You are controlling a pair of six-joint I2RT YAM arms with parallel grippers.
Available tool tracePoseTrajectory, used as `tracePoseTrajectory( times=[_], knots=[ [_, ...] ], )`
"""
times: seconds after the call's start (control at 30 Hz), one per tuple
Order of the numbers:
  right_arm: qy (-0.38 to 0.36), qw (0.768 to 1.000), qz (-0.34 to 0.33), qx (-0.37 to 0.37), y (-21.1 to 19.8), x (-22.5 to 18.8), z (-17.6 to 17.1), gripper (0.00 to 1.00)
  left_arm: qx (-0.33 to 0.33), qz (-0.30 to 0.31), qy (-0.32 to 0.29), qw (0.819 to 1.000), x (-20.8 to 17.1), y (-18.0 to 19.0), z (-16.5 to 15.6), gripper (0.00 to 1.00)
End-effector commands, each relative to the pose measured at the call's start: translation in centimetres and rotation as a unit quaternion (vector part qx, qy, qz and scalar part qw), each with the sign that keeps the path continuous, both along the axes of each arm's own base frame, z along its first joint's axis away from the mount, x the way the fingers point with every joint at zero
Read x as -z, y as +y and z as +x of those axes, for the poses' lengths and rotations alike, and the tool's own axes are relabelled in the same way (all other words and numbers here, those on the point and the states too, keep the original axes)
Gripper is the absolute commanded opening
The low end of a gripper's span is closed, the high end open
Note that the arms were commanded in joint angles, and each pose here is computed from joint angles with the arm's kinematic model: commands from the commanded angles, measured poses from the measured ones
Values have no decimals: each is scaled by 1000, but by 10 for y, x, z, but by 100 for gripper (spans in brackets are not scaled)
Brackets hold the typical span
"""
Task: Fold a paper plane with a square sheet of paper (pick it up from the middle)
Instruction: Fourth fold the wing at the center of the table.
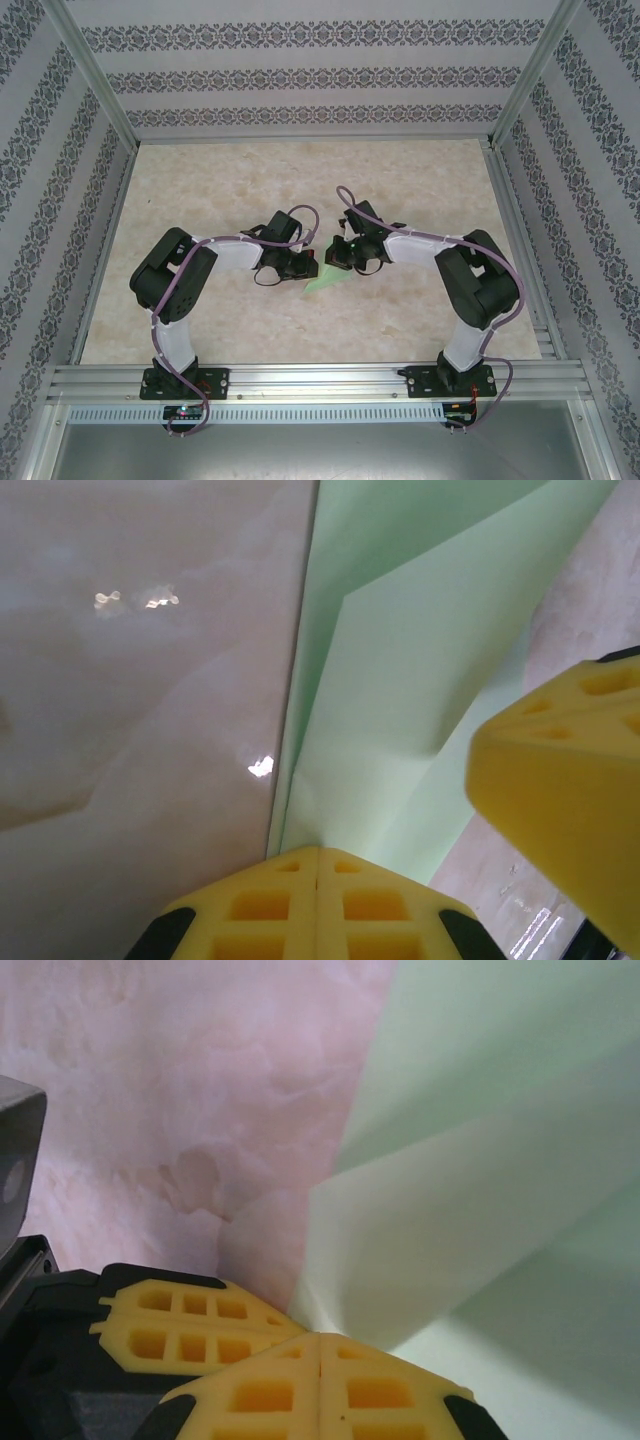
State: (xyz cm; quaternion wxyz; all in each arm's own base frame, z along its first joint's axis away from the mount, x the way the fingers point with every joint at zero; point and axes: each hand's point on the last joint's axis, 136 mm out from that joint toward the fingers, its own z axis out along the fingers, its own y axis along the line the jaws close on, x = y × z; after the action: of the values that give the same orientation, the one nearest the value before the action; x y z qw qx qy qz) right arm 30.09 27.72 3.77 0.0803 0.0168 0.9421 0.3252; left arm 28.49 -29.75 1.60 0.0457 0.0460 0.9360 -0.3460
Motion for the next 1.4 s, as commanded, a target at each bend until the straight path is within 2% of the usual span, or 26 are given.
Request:
tracePoseTrajectory(
  times=[0.0, 0.33, 0.67, 0.83, 1.0, 1.17, 1.37],
  knots=[
    [-16, 999, 21, -27, 14, 3, 1, 5, -34, 137, 65, 988, 56, 50, -28, 2],
    [-6, 999, 4, -33, 4, 24, 3, 5, -37, 143, 72, 986, 59, 53, -31, 2],
    [-15, 1000, -14, -15, -31, 40, 29, 5, -38, 159, 90, 982, 68, 61, -42, 1],
    [-27, 999, -26, 4, -49, 35, 52, 5, -37, 160, 92, 982, 68, 62, -45, 1],
    [-58, 998, -6, 14, -48, 4, 70, 5, -35, 156, 89, 983, 67, 59, -42, 1],
    [-93, 995, 29, -2, -26, -32, 53, 5, -32, 153, 84, 984, 65, 56, -41, 1],
    [-71, 997, 38, -18, -1, -20, 21, 4, -32, 155, 84, 984, 66, 56, -40, 1]
  ],
)
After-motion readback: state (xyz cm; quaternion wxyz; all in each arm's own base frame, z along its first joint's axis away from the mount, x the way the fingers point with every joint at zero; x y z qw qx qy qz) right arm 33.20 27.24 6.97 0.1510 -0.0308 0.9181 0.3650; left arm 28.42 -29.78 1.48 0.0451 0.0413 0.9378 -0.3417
